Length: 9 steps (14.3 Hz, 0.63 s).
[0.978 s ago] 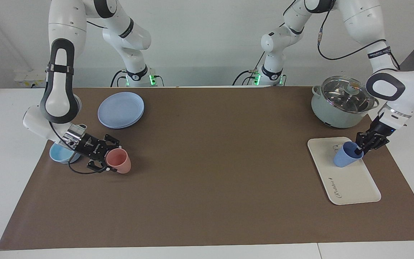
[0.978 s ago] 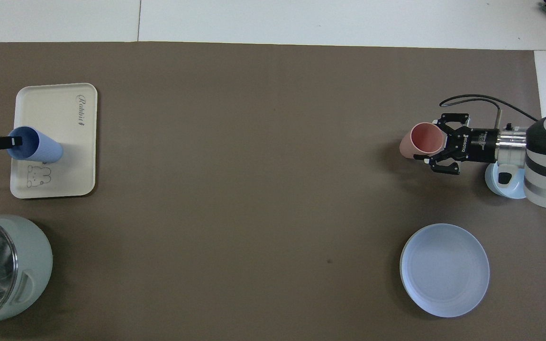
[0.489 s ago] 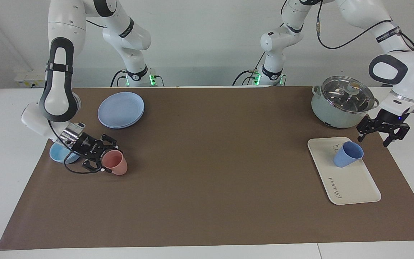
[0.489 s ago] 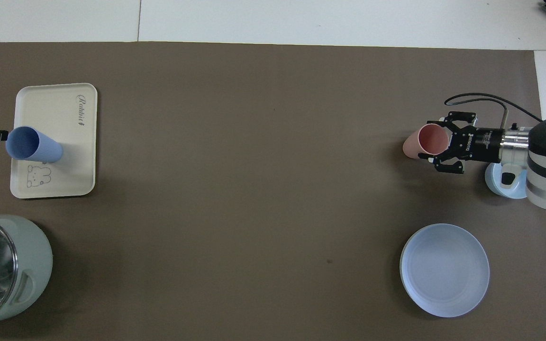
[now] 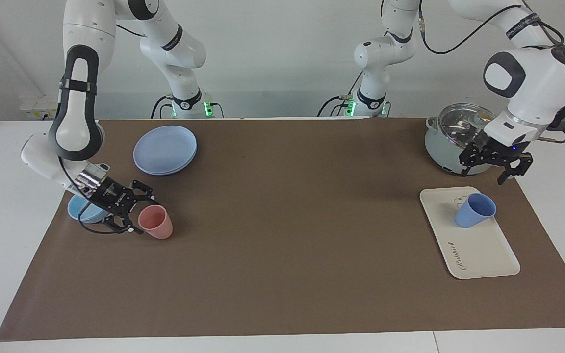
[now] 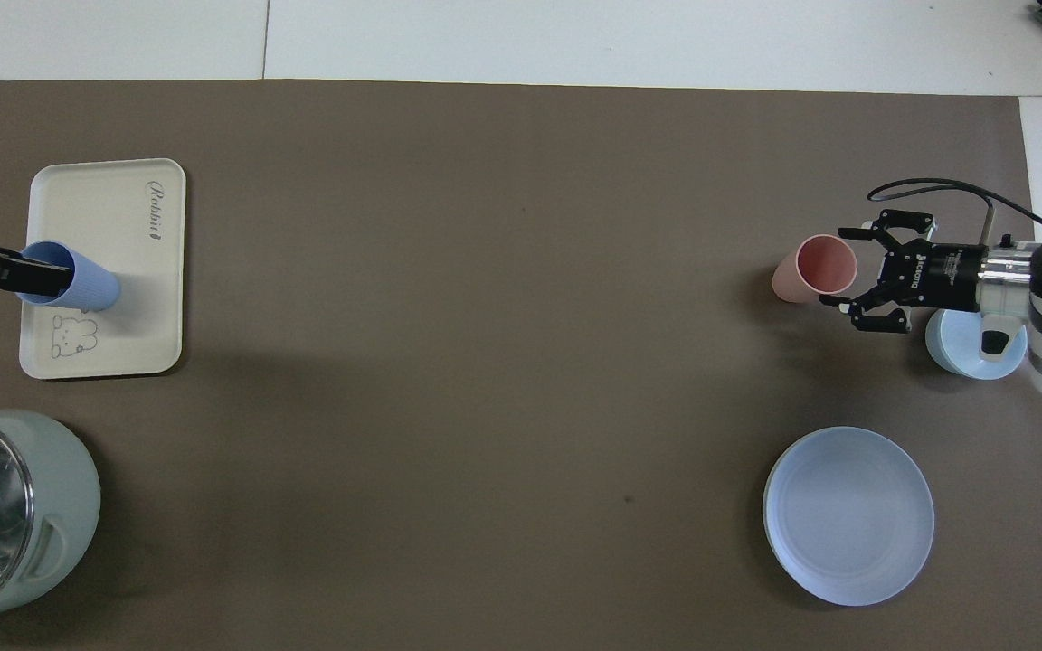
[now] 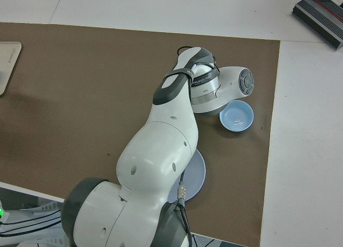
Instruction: Place cup on tray
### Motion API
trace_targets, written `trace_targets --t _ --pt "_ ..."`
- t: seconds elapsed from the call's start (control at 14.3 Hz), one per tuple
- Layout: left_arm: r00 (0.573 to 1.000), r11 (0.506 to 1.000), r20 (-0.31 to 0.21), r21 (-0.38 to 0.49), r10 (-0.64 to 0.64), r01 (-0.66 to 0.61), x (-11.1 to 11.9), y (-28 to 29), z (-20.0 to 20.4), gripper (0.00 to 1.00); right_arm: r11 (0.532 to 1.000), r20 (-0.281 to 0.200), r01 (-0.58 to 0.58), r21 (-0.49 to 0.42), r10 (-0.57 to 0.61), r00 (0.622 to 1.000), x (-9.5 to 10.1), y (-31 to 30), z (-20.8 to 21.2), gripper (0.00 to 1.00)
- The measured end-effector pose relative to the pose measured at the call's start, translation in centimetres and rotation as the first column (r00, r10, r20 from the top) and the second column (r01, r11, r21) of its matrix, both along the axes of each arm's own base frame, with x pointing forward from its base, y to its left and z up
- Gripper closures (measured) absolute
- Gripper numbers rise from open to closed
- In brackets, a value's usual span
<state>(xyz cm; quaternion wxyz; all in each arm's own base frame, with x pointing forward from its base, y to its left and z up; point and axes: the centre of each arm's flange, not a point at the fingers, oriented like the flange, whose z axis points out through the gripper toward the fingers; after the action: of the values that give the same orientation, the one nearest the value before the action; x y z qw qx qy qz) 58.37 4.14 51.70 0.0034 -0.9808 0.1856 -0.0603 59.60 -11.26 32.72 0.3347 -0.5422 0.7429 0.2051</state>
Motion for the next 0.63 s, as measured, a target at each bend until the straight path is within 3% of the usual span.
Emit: trace_targets --t 0.42,0.63 --pt "0.990 0.994 -0.082 0.000 0.113 -0.113 -2.7 -9.5 2.2 0.00 0.981 0.036 -0.121 -0.154 0.128 0.991 -0.7 1.1 5.8 0.00" --pt "0.985 0.988 -0.083 0.000 0.153 -0.153 -3.7 -12.3 3.1 0.00 0.909 0.010 -0.284 -0.305 0.301 0.954 -1.6 2.1 8.3 0.00"
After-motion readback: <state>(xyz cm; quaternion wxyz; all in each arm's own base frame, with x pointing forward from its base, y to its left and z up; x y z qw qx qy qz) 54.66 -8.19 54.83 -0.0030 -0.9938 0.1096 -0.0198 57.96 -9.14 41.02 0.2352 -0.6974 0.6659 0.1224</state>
